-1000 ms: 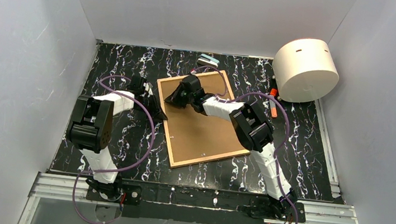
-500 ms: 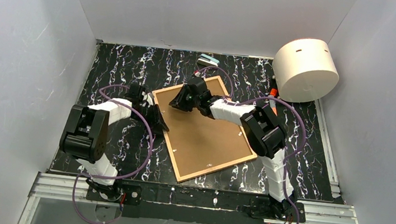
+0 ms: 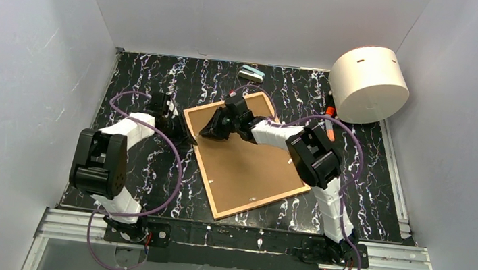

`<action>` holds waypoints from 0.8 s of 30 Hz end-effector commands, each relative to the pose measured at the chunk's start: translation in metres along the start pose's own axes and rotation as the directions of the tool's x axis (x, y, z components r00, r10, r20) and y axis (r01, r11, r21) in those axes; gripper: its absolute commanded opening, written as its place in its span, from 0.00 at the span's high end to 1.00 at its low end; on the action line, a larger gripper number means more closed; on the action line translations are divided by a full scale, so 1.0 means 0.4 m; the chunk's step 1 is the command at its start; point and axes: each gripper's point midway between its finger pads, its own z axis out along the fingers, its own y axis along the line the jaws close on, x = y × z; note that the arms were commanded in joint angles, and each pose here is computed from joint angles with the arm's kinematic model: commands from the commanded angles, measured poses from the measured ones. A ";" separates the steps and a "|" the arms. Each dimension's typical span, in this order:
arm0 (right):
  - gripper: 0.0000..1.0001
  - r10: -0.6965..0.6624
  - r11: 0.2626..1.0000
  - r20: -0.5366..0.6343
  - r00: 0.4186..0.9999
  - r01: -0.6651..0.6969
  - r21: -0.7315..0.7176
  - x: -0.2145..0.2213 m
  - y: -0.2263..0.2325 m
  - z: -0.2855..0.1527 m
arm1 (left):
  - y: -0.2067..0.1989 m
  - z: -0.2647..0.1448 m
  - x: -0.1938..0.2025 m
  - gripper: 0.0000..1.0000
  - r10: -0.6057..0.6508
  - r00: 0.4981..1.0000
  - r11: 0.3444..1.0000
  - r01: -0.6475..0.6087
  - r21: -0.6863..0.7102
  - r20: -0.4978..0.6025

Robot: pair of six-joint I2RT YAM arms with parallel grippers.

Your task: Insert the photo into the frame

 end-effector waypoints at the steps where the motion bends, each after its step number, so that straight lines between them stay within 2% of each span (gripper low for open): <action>1: 0.74 0.001 0.998 -0.047 0.999 -0.004 -0.061 0.013 0.040 0.015 | 0.028 0.020 0.029 0.71 -0.035 0.999 0.999 0.035 -0.017 -0.030; 12: 0.87 0.020 1.000 -0.094 0.995 -0.020 -0.007 0.043 -0.020 0.063 | 0.075 0.057 0.078 0.90 -0.087 0.991 0.995 0.081 -0.059 -0.102; 21: 0.94 -0.005 0.991 -0.076 0.997 0.016 0.135 0.050 -0.100 0.091 | 0.094 0.068 0.099 0.93 -0.111 0.985 0.991 0.100 -0.084 -0.131; 24: 0.97 -0.006 0.990 -0.084 0.996 0.018 0.139 0.058 -0.110 0.100 | 0.094 0.069 0.101 0.93 -0.111 0.984 0.992 0.100 -0.081 -0.138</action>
